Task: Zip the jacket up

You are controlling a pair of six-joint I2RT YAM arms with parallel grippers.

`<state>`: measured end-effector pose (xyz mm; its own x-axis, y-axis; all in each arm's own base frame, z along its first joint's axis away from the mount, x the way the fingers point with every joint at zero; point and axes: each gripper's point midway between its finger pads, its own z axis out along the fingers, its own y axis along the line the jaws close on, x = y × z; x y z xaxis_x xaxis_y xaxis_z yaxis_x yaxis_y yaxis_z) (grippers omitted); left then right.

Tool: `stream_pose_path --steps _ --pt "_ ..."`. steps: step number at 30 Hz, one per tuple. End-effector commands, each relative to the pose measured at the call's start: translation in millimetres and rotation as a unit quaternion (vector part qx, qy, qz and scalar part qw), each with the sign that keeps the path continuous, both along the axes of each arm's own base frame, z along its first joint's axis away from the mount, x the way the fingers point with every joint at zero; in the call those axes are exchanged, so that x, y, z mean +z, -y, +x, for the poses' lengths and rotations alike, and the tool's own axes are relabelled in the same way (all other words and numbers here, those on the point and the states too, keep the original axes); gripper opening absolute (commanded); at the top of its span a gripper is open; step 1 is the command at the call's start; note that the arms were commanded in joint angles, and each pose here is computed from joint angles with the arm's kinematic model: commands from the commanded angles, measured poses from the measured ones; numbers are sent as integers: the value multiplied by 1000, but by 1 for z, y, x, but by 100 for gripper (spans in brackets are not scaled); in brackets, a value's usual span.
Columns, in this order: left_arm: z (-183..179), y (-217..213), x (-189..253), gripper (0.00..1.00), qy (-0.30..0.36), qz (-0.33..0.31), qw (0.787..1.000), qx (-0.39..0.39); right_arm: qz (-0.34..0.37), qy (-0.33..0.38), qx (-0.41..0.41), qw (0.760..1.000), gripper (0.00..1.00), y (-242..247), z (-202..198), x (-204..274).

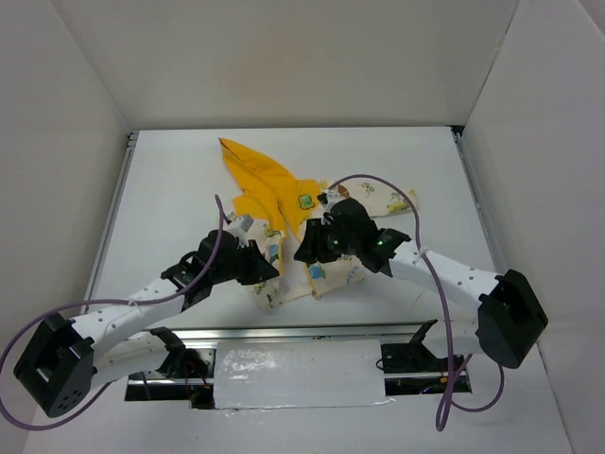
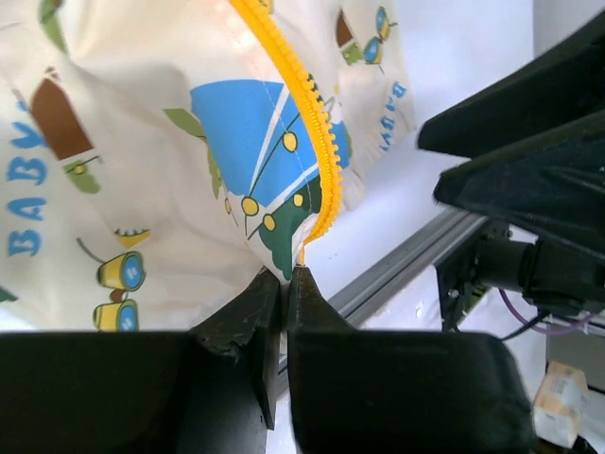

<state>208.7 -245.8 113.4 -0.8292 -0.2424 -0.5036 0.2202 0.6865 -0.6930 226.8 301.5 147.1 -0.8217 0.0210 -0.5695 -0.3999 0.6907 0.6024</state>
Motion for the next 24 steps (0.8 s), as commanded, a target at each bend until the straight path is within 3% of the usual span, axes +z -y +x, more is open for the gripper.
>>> stream_pose_path --steps 1,11,24 --pt "10 -8 14 0 14 6 999 35 -70 24 -48 996 47 30 7 -10" --pt "2 -12 14 0 11 -17 999 39 -286 9 -58 956 43 56 -25 -65" --pt "-1 -11 12 0 11 -13 1000 26 -336 7 -45 941 42 49 -28 -90"
